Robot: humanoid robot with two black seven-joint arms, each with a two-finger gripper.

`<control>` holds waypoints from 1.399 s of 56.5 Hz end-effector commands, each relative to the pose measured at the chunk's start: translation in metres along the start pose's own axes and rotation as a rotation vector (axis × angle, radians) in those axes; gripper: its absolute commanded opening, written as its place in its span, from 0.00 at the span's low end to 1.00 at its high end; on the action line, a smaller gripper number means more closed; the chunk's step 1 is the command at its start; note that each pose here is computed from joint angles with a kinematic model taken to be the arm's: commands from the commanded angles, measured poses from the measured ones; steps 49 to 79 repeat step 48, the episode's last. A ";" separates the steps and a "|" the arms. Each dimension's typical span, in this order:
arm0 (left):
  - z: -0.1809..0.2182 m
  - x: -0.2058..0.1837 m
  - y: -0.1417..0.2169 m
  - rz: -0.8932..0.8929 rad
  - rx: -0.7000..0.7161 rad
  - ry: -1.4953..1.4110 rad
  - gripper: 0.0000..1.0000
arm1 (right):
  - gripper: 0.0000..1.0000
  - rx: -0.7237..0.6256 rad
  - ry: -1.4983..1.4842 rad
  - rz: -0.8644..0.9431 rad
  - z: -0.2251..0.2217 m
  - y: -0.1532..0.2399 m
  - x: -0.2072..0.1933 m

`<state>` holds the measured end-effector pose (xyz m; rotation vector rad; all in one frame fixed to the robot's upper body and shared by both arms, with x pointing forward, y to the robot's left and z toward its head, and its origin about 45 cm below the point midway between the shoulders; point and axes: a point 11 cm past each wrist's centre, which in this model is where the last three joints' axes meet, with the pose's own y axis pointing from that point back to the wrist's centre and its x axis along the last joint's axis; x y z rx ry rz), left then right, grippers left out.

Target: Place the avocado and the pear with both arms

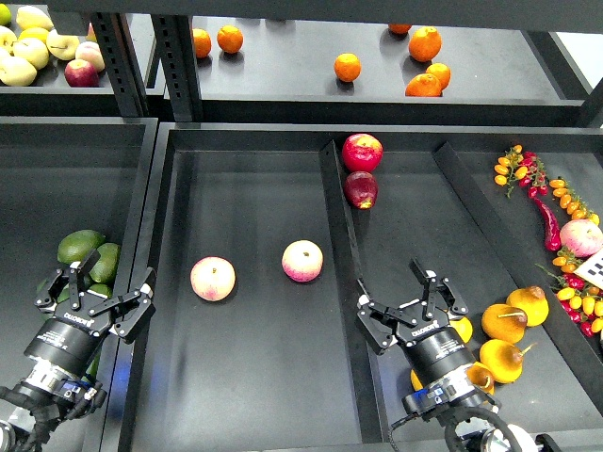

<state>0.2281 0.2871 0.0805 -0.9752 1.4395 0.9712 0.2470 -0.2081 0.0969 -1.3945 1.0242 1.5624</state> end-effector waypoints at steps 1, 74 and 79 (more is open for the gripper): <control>0.005 -0.016 -0.007 -0.047 -0.005 -0.020 0.99 | 1.00 0.009 0.017 -0.042 -0.008 -0.012 -0.014; -0.003 -0.039 -0.009 -0.106 -0.015 -0.060 0.99 | 1.00 0.011 0.034 -0.052 -0.017 -0.035 -0.032; -0.003 -0.039 -0.009 -0.106 -0.015 -0.060 0.99 | 1.00 0.011 0.034 -0.052 -0.017 -0.035 -0.032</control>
